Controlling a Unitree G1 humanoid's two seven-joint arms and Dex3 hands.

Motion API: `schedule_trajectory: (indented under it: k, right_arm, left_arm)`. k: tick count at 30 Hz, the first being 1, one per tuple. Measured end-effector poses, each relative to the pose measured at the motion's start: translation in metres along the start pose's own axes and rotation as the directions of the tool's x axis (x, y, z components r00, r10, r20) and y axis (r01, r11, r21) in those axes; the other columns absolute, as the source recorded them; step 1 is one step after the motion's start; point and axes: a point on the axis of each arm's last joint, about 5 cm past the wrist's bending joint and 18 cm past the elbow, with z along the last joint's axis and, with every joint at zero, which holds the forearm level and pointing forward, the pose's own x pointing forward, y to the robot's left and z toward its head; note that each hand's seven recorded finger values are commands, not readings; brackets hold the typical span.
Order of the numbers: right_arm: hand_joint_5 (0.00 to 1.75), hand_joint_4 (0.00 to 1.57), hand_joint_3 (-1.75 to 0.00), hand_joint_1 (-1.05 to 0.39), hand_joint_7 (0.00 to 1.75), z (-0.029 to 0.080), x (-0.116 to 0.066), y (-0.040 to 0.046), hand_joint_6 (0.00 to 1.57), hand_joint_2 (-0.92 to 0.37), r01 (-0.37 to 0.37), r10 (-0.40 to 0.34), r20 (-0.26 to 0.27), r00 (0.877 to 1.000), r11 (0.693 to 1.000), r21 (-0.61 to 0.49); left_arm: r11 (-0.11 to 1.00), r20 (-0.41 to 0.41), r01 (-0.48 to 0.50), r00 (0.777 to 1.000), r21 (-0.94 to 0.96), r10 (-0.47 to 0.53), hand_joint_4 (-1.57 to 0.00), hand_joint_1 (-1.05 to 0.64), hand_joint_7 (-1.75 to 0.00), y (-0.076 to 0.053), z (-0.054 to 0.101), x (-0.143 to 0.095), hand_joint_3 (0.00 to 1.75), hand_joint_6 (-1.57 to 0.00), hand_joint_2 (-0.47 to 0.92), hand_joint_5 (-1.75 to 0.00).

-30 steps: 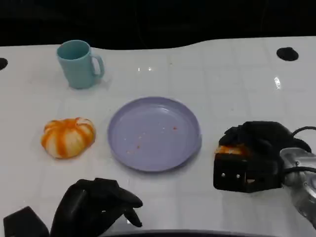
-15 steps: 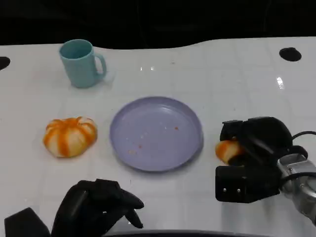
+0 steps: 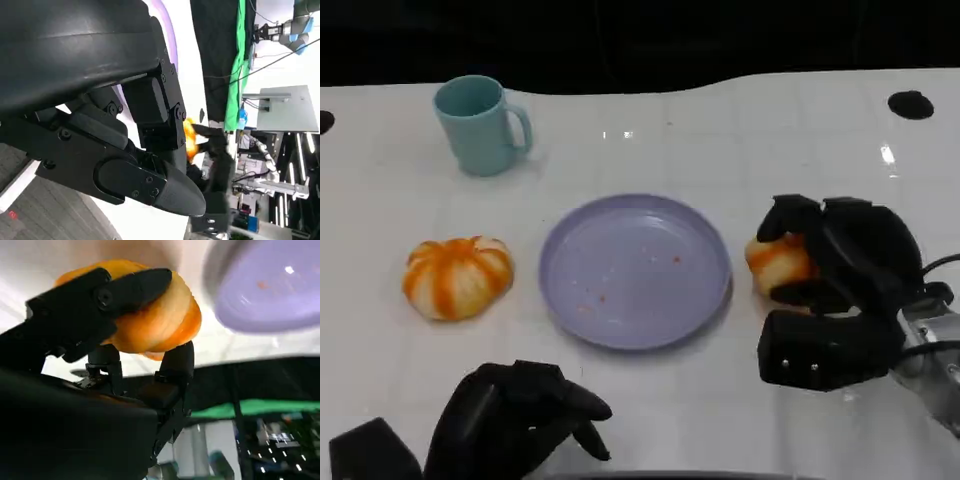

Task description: Grasp the bread from the table and place it into the plate.

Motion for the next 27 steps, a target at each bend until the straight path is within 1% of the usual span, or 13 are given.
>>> schedule_trajectory:
  k: [4,8,14,16,18,20,23,25,27]
  right_arm:
    - [1.75,0.99,-1.31,-0.09,1.75,0.009,0.002,-0.0077,0.76,-0.30,0.055,-0.059,0.066,0.996,0.997,0.052]
    - [1.75,1.01,-1.38,-0.10,1.75,0.016,0.006,-0.0170,0.76,-0.29,0.106,-0.115,0.107,0.988,0.991,0.084]
    - [1.75,0.98,-1.42,-0.07,1.75,0.024,0.010,-0.0297,0.75,-0.26,0.111,-0.132,0.151,0.980,0.984,0.139]
    - [1.75,0.99,-1.47,-0.08,1.75,0.027,0.011,-0.0300,0.76,-0.23,0.094,-0.123,0.165,0.979,0.981,0.169]
    - [1.75,1.00,-1.50,-0.09,1.75,0.031,0.012,-0.0283,0.76,-0.22,0.076,-0.111,0.171,0.979,0.977,0.202]
    - [1.75,0.99,-1.50,-0.10,1.75,0.035,0.013,-0.0260,0.75,-0.23,0.053,-0.097,0.181,0.979,0.971,0.233]
    - [1.75,0.98,-1.45,-0.12,1.74,0.042,0.016,-0.0252,0.74,-0.25,0.023,-0.077,0.209,0.975,0.968,0.248]
    - [1.75,0.99,-1.44,-0.12,1.74,0.046,0.020,-0.0248,0.74,-0.26,0.008,-0.066,0.227,0.972,0.968,0.250]
    - [1.75,0.99,-1.43,-0.13,1.74,0.050,0.024,-0.0226,0.75,-0.26,-0.014,-0.052,0.251,0.967,0.967,0.254]
  left_arm:
    - [1.000,-0.005,0.000,1.000,-0.003,0.000,-1.11,-0.98,-0.34,0.000,0.000,0.000,0.01,-1.37,0.92,-1.09]
    - [1.000,-0.002,0.002,1.000,-0.002,-0.002,-1.11,-0.98,-0.34,0.000,0.000,0.002,0.02,-1.37,0.92,-1.09]
    - [1.000,-0.005,-0.001,1.000,-0.007,0.001,-1.10,-0.97,-0.35,0.000,-0.001,0.002,0.01,-1.37,0.92,-1.10]
    - [1.000,-0.005,-0.001,1.000,-0.007,0.001,-1.10,-0.98,-0.36,0.000,-0.001,0.002,0.02,-1.37,0.92,-1.10]
    - [1.000,-0.007,-0.003,1.000,-0.005,0.003,-1.10,-0.97,-0.36,0.000,-0.002,0.002,0.02,-1.36,0.92,-1.11]
    - [1.000,-0.008,-0.004,1.000,-0.007,0.004,-1.10,-0.97,-0.36,0.000,-0.002,0.001,0.01,-1.36,0.92,-1.11]
    - [1.000,-0.007,-0.003,1.000,-0.012,0.003,-1.10,-0.97,-0.36,-0.001,-0.003,0.002,0.00,-1.37,0.90,-1.10]
    - [1.000,-0.008,-0.003,1.000,-0.015,0.003,-1.11,-0.97,-0.36,-0.002,-0.003,0.001,0.00,-1.37,0.89,-1.09]
    - [1.000,-0.008,-0.003,1.000,-0.020,0.003,-1.11,-0.97,-0.36,-0.003,-0.004,0.002,0.00,-1.38,0.90,-1.09]
